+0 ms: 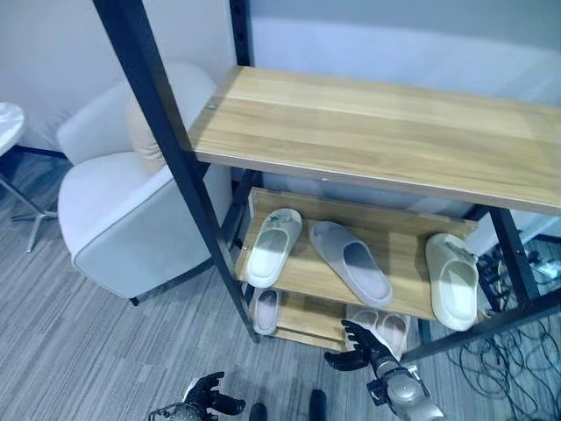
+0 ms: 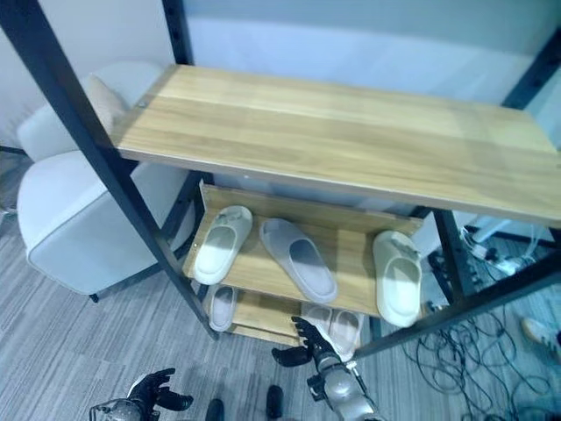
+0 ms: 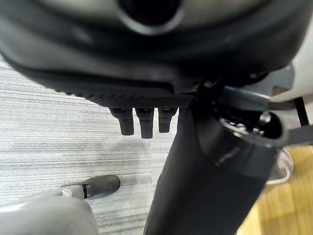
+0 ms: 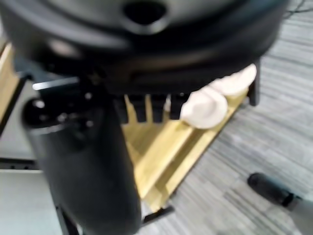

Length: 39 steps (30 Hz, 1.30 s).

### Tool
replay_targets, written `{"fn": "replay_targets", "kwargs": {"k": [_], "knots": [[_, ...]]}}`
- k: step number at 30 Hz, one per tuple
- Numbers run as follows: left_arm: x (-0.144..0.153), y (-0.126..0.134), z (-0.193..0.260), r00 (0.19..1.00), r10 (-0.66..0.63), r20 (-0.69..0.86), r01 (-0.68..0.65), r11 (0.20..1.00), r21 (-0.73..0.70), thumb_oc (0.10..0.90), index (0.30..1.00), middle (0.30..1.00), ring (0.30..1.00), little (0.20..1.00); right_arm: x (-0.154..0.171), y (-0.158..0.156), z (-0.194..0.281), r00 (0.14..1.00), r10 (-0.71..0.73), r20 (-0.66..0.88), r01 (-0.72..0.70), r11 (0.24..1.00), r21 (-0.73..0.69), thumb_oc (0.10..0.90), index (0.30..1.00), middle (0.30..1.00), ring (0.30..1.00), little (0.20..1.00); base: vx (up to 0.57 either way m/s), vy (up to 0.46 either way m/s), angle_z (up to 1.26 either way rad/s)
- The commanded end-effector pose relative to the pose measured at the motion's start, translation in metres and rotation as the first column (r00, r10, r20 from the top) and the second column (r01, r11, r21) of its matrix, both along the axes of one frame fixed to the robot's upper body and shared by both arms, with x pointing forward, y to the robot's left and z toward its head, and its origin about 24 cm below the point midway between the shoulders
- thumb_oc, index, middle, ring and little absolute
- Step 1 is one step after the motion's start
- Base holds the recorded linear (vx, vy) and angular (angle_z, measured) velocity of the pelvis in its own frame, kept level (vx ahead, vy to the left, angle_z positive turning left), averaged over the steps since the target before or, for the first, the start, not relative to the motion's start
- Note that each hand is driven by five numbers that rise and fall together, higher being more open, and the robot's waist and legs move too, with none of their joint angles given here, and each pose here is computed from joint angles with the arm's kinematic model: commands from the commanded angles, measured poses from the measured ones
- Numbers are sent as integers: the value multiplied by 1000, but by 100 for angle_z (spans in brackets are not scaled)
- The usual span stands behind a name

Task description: Arrange the slippers neatly on the shoe rack.

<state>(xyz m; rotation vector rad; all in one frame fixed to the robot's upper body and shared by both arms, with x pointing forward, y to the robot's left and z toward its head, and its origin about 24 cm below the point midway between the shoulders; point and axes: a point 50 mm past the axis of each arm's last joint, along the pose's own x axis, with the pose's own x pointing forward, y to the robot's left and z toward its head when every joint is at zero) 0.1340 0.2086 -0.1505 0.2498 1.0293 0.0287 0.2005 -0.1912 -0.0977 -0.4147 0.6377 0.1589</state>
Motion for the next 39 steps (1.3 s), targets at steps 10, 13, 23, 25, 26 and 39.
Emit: {"fn": "replay_targets", "kwargs": {"k": [10, 13, 23, 25, 26, 39], "knots": [[14, 9, 7, 998, 23, 62, -24, 1000, 18, 800, 900, 900, 900, 900, 21, 0, 37, 973, 87, 215, -85, 996, -21, 800, 900, 900, 900, 900, -27, -9, -23], [9, 5, 4, 999, -8, 36, 8, 1000, 21, 800, 900, 900, 900, 900, 17, 0, 38, 972, 91, 216, -90, 996, -12, 800, 900, 900, 900, 900, 45, -4, -3], [10, -6, 3, 997, -73, 31, 73, 997, 9, 800, 900, 900, 900, 900, 15, 20, 47, 964, 109, 241, -146, 979, 140, 800, 900, 900, 900, 900, 5, 2, 0], [10, -8, 3, 996, -80, 28, 80, 997, 6, 800, 900, 900, 900, 900, 15, 26, 47, 964, 120, 237, -164, 971, 175, 800, 900, 900, 900, 900, 0, 0, 0], [10, -8, 2, 996, -80, 27, 80, 997, 6, 800, 900, 900, 900, 900, 16, 30, 49, 960, 133, 247, -182, 965, 189, 800, 900, 900, 900, 900, 0, 0, 0], [3, -5, 0, 998, -69, 4, 69, 998, 17, 800, 900, 900, 900, 900, 27, 56, 108, 901, 106, 420, -321, 815, 482, 800, 900, 900, 900, 900, 0, 0, 0]]}}
